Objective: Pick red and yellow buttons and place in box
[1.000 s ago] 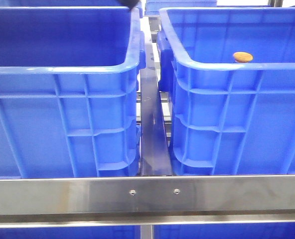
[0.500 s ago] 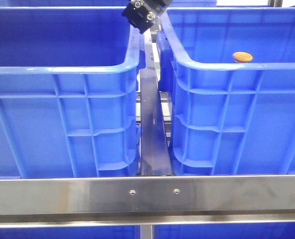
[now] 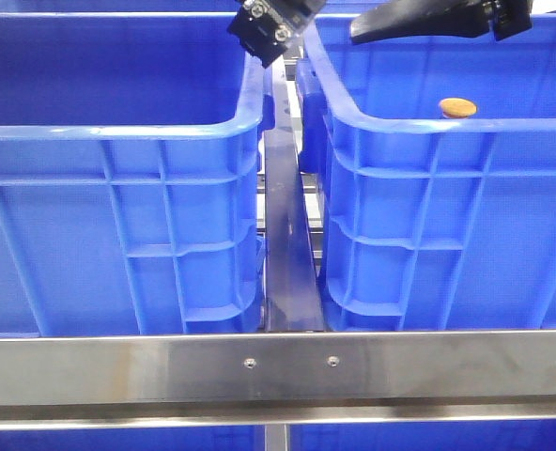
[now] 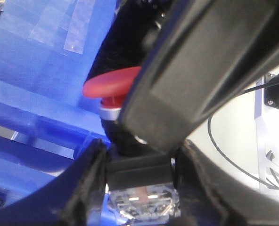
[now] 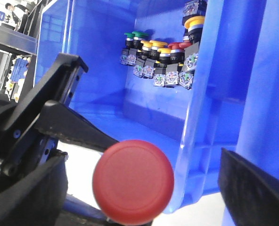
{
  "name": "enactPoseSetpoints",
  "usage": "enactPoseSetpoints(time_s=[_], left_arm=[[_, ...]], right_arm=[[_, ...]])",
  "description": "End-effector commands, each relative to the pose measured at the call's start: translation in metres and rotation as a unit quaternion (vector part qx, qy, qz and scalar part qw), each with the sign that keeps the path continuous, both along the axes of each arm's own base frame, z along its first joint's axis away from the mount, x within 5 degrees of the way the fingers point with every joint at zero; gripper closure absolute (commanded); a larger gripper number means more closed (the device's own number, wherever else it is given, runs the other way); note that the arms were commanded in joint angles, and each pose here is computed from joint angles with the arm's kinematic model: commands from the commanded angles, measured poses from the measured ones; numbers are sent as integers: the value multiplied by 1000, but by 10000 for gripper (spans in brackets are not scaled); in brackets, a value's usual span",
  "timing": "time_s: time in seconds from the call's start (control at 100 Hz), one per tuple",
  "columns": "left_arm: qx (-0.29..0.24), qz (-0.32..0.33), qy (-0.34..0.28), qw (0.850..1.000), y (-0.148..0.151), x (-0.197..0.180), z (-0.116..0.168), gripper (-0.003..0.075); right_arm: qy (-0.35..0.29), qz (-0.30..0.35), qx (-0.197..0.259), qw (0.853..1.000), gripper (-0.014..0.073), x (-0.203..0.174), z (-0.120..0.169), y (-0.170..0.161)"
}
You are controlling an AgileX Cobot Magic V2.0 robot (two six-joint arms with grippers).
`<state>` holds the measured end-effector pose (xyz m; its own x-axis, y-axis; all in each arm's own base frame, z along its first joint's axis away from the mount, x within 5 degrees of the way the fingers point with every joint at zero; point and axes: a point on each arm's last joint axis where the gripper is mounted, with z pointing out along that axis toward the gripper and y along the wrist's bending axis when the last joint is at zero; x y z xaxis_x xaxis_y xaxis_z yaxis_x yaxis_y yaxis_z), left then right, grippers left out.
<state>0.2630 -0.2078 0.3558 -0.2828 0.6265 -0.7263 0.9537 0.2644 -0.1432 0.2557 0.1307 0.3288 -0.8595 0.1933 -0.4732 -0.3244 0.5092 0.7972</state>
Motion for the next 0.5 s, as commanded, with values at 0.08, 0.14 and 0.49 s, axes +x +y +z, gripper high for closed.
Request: enactPoseSetpoints(time_s=[0.08, 0.14, 0.49], left_arm=[[-47, 2, -20, 999, -2, -9, 25, 656], [-47, 2, -20, 999, -2, -9, 25, 654], [-47, 3, -20, 999, -2, -9, 25, 476]], right_arm=[[-33, 2, 34, 999, 52, -4, 23, 1], [-33, 4, 34, 999, 145, -4, 23, 1], [-29, 16, 37, 999, 465, -6, 23, 2]])
